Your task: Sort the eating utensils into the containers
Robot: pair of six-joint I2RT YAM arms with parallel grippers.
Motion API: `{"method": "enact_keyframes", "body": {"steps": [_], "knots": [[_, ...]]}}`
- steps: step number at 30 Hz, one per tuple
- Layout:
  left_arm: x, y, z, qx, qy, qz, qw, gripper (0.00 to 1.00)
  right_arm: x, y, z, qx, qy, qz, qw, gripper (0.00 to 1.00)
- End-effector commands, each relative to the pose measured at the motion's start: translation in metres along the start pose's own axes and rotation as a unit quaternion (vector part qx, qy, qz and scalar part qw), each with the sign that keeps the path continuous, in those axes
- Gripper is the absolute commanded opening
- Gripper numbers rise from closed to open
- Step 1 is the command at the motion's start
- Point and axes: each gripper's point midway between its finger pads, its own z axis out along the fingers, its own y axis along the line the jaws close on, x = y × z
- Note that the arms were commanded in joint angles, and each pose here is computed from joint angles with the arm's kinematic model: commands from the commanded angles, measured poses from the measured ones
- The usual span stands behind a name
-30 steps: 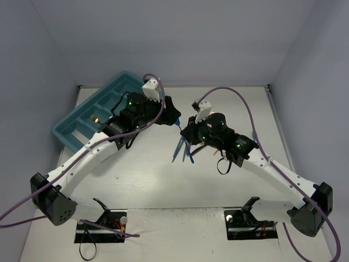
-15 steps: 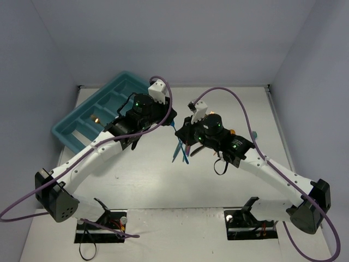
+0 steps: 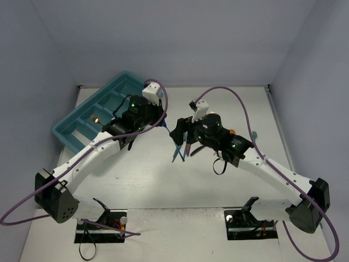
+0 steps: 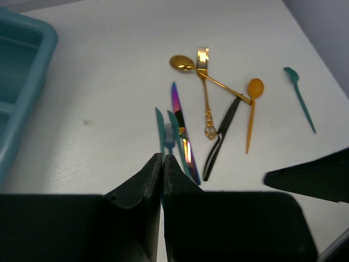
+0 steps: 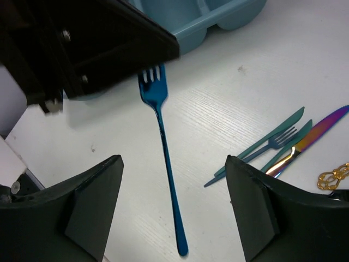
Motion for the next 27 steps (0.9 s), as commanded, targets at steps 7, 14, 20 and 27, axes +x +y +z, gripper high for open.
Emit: {"method": "enact_keyframes", "body": {"steps": [7,14,20,27], "knots": [[-0.087,0.158,-0.044,-0.133,-0.097,0.060,0.985,0.00,-0.038,-0.066,-0.032,0.099,-0.062,0.020,0.993,0.77],[-0.103,0.277,-0.059,-0.219,-0.089,0.037,0.971,0.00,-0.026,-0.117,-0.062,0.185,-0.051,0.017,0.981,0.78],[-0.103,0.359,-0.059,-0.252,-0.087,-0.015,0.964,0.00,-0.013,-0.129,-0.067,0.203,-0.032,0.017,0.978,0.78],[-0.081,0.397,-0.055,-0.274,-0.064,-0.034,0.959,0.00,-0.004,-0.148,-0.077,0.243,-0.022,0.018,0.970,0.78]]}}
